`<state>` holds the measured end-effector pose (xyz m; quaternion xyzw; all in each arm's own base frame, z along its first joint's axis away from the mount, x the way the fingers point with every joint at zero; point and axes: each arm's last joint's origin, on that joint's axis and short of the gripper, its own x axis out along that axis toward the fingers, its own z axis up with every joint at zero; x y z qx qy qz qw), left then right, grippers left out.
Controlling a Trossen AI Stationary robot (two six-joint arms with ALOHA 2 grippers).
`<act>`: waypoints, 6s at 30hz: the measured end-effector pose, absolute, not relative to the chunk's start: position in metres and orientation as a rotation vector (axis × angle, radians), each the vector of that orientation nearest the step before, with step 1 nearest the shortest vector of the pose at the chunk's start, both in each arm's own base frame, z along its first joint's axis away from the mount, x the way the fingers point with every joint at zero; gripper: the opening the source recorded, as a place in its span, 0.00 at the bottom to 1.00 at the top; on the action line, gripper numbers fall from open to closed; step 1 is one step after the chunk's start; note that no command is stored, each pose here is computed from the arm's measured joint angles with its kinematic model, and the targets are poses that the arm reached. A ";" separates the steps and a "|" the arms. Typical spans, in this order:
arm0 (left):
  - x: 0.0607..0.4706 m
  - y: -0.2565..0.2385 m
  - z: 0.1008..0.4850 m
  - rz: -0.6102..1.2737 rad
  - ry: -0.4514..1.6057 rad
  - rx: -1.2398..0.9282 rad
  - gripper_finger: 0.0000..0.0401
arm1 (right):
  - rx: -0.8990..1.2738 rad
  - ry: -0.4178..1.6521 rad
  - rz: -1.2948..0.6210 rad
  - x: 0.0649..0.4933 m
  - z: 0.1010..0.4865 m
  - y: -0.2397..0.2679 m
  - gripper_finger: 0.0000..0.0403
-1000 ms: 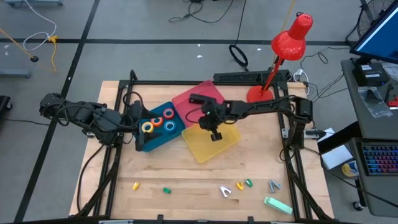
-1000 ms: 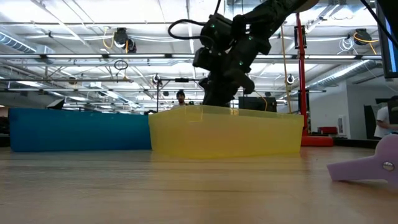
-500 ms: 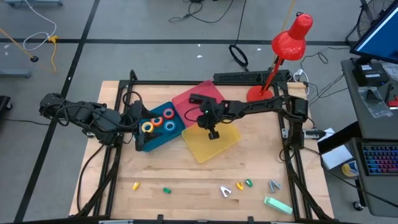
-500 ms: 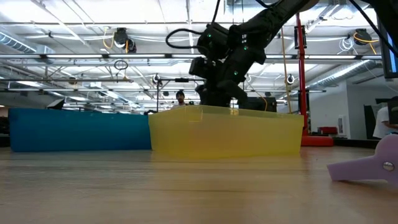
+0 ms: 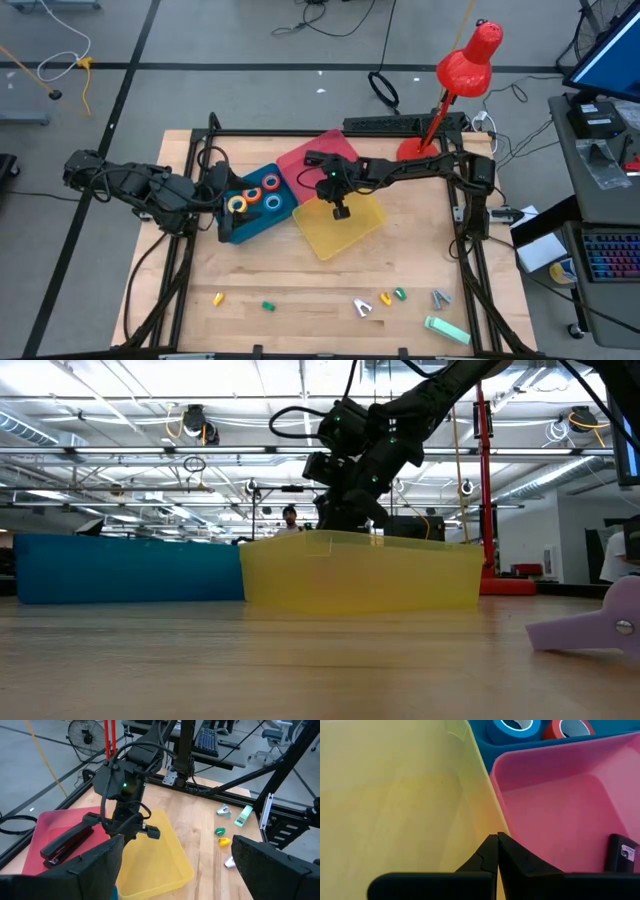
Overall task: Pick and place Stapler, Stapler remover, tape
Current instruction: Adjust the yellow bin, then put the light blue stapler into the pink bin
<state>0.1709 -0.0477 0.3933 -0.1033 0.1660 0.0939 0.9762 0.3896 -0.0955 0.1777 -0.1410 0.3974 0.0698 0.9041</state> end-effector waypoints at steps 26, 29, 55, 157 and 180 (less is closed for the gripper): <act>0.172 -0.048 0.395 0.177 0.316 -0.187 0.92 | -0.238 1.243 -0.186 0.280 0.231 -0.115 0.00; 0.172 -0.048 0.395 0.176 0.316 -0.187 0.92 | -0.174 1.295 -0.178 0.266 0.205 -0.118 0.00; 0.172 -0.049 0.397 0.170 0.299 -0.191 0.92 | -0.120 1.224 -0.063 0.266 0.175 -0.093 0.00; 0.182 -0.081 0.345 -0.205 0.342 -0.141 0.92 | 0.712 1.737 0.036 0.152 0.252 0.120 0.00; 0.186 -0.091 0.325 -0.268 0.264 -0.123 0.92 | 0.745 1.589 0.016 0.113 0.245 0.185 0.18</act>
